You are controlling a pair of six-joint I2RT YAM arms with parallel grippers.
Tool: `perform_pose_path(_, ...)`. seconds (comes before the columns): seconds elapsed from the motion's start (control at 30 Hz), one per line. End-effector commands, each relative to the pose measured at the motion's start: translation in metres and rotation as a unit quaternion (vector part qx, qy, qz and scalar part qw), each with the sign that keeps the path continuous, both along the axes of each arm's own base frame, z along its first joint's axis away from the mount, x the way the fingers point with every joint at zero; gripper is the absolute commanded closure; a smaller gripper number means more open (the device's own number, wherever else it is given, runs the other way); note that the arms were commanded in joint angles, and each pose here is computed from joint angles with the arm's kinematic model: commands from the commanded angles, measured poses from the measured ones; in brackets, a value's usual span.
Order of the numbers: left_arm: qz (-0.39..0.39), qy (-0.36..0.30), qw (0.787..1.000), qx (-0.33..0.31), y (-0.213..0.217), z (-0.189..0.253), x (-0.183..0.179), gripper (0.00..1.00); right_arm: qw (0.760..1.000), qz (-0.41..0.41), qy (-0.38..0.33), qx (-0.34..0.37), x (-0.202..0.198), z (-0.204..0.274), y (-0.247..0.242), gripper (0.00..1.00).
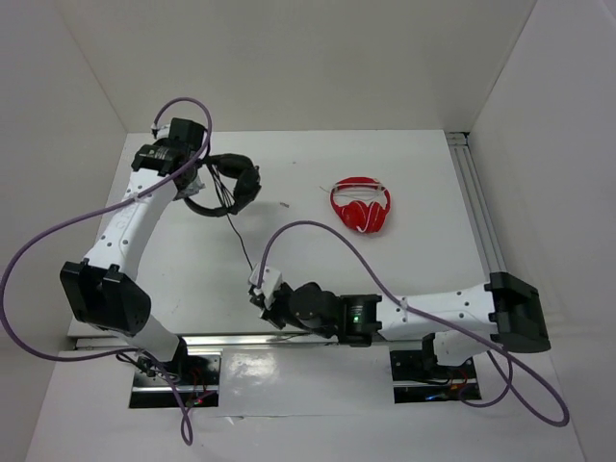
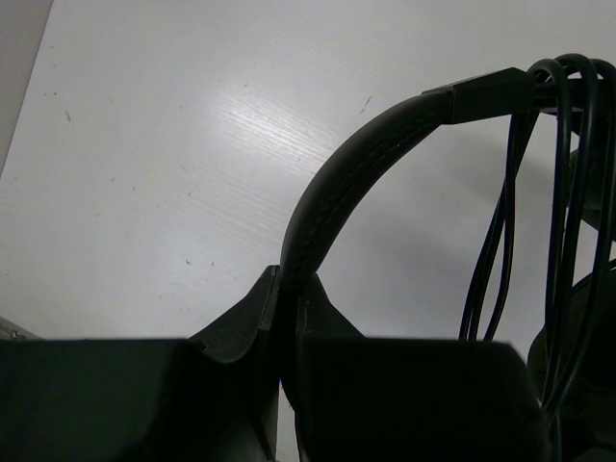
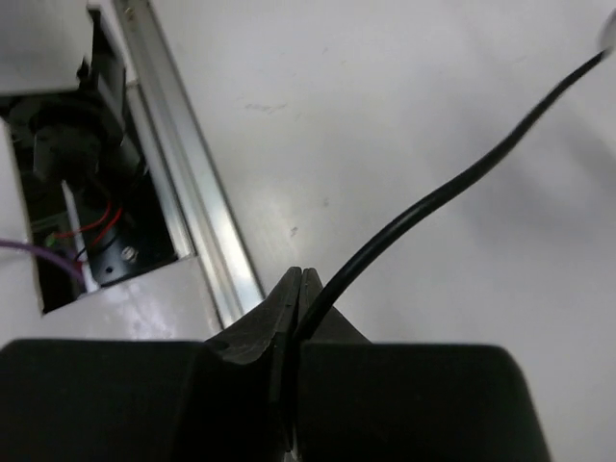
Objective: Wrap the headphones
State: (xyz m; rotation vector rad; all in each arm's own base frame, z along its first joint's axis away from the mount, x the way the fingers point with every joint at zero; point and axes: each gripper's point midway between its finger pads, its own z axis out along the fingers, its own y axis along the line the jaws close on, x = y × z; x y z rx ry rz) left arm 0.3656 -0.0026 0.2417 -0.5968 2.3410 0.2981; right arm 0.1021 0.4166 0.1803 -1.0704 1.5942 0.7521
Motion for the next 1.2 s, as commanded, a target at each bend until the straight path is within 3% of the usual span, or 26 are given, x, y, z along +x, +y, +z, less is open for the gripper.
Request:
perform_pose_path(0.0,0.015,-0.031,0.999,0.005,0.004,0.000,0.016,1.00,0.994,-0.073,-0.077,0.005,0.029,0.078,-0.021,1.00)
perform_pose_path(0.2,-0.062,0.029,0.998,-0.013,-0.029,-0.029,0.011,1.00,0.993,-0.068,-0.099,-0.006,0.051,0.137,-0.028,1.00)
perform_pose_path(0.33,-0.165,0.053,0.985,0.025,-0.068,-0.040,-0.004,1.00,0.987,-0.090,-0.125,-0.055,0.080,0.145,-0.043,1.00)
perform_pose_path(0.43,-0.217,0.065,0.972,0.065,-0.088,-0.045,-0.033,1.00,0.979,-0.122,-0.147,-0.072,0.103,0.158,-0.060,1.00)
perform_pose_path(0.6,-0.299,0.083,0.948,0.070,-0.123,-0.056,-0.076,1.00,0.966,-0.177,-0.165,-0.088,0.142,0.181,-0.089,1.00)
perform_pose_path(0.73,-0.309,0.078,0.945,0.076,-0.124,-0.049,-0.110,1.00,0.955,-0.220,-0.169,-0.107,0.171,0.182,-0.112,1.00)
perform_pose_path(0.77,-0.308,0.049,0.947,0.070,-0.121,-0.036,-0.117,1.00,0.954,-0.224,-0.168,-0.106,0.175,0.182,-0.118,1.00)
perform_pose_path(0.9,-0.357,0.020,0.934,0.027,-0.126,-0.011,-0.151,1.00,0.949,-0.256,-0.171,-0.065,0.195,0.190,-0.134,1.00)
perform_pose_path(1.03,-0.447,0.011,0.894,-0.019,-0.153,0.002,-0.186,1.00,0.939,-0.293,-0.169,-0.069,0.223,0.186,-0.152,1.00)
perform_pose_path(1.17,-0.486,-0.028,0.872,-0.044,-0.161,0.036,-0.205,1.00,0.952,-0.263,-0.129,-0.091,0.247,0.159,-0.141,1.00)
